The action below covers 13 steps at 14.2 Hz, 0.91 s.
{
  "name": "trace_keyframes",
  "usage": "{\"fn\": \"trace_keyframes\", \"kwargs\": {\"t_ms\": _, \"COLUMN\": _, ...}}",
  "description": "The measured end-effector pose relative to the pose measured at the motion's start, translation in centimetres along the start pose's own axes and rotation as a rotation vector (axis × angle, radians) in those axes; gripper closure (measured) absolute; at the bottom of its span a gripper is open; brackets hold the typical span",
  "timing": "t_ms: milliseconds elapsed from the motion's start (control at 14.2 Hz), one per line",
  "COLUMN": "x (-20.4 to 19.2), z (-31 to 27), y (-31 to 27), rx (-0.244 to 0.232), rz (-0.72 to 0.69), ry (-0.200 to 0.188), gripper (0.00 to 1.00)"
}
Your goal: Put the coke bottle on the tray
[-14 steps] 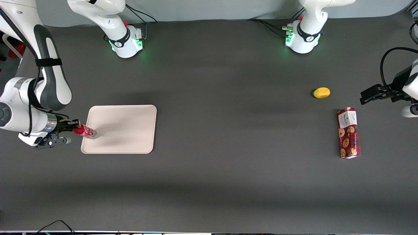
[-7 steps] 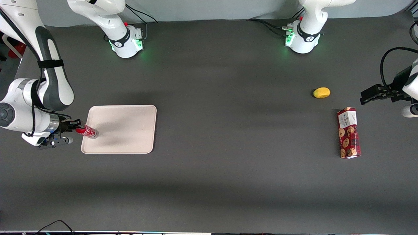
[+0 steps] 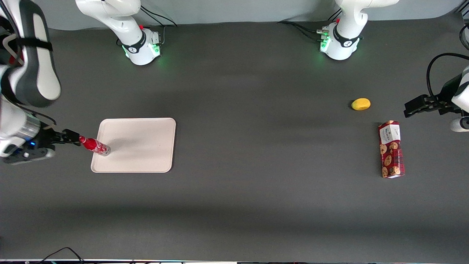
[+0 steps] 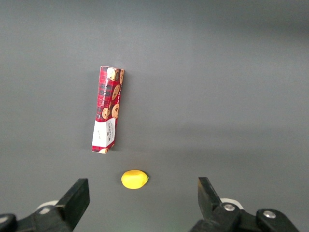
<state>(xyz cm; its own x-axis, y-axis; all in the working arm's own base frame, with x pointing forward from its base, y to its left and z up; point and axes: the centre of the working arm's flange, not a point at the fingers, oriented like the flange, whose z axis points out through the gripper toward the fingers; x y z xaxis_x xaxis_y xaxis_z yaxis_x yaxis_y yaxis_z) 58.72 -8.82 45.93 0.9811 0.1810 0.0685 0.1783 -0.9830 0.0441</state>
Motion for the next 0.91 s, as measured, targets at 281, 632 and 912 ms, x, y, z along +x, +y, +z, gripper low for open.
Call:
{"fn": "trace_keyframes", "kwargs": {"t_ms": 281, "x": -2.3, "z": -11.2, "y": -2.7, "rx": 0.029, "rz": 0.064, "ry": 0.027, "gripper": 0.0}}
{"fn": "trace_keyframes", "kwargs": {"t_ms": 632, "x": -2.4, "z": -15.9, "y": -5.7, "rx": 0.052, "rz": 0.174, "ry": 0.006, "gripper": 0.0}}
{"fn": "trace_keyframes", "kwargs": {"t_ms": 912, "x": -1.9, "z": -16.6, "y": -8.0, "rx": 0.045, "rz": 0.229, "ry": 0.015, "gripper": 0.0}}
